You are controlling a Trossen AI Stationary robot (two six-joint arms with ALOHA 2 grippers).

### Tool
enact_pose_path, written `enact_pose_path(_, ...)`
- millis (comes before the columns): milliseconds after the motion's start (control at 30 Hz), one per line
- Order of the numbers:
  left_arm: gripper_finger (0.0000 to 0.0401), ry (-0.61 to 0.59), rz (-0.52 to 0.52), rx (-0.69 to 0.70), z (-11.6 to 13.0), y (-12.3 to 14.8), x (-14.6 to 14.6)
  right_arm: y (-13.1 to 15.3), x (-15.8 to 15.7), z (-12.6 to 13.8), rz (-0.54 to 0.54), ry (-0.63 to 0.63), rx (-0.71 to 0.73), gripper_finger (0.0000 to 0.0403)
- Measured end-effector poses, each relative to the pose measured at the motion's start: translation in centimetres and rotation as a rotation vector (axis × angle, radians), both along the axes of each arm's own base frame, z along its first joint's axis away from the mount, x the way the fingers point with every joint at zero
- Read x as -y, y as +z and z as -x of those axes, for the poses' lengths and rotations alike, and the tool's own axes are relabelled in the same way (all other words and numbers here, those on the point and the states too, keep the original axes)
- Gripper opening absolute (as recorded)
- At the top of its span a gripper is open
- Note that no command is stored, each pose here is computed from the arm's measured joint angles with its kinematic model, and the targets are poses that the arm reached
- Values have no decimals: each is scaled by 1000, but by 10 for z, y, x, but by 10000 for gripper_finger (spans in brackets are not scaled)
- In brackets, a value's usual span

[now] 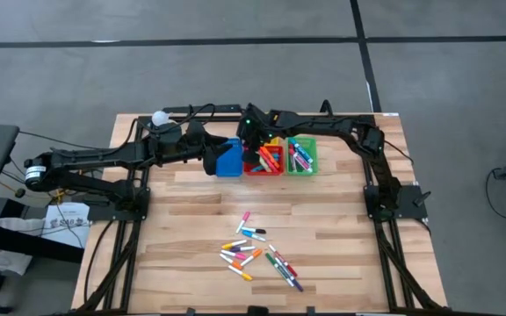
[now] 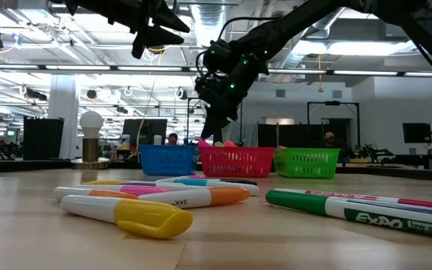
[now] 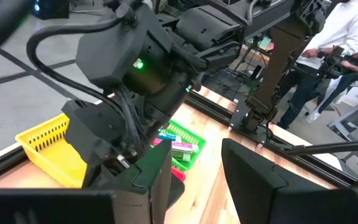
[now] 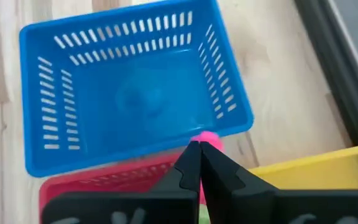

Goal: Pick & Place Markers
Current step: Adjust the large highlighter pens in the red bin

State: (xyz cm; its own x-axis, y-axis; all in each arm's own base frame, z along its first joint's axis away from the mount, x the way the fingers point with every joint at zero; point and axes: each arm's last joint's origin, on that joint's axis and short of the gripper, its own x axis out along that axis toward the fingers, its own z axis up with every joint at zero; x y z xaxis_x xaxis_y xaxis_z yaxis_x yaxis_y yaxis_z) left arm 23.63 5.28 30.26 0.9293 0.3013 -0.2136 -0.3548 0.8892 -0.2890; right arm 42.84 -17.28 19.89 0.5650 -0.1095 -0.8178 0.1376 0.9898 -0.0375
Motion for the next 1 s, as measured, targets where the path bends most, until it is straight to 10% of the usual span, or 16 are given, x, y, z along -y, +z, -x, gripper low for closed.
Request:
enact_pose_path(367,140,0,0,0,0,0,0,-6,-7,13,-51,7,-155,0)
enact_pose_path(1000,140,0,0,0,0,0,0,5,-4,-19,76,39,55,0)
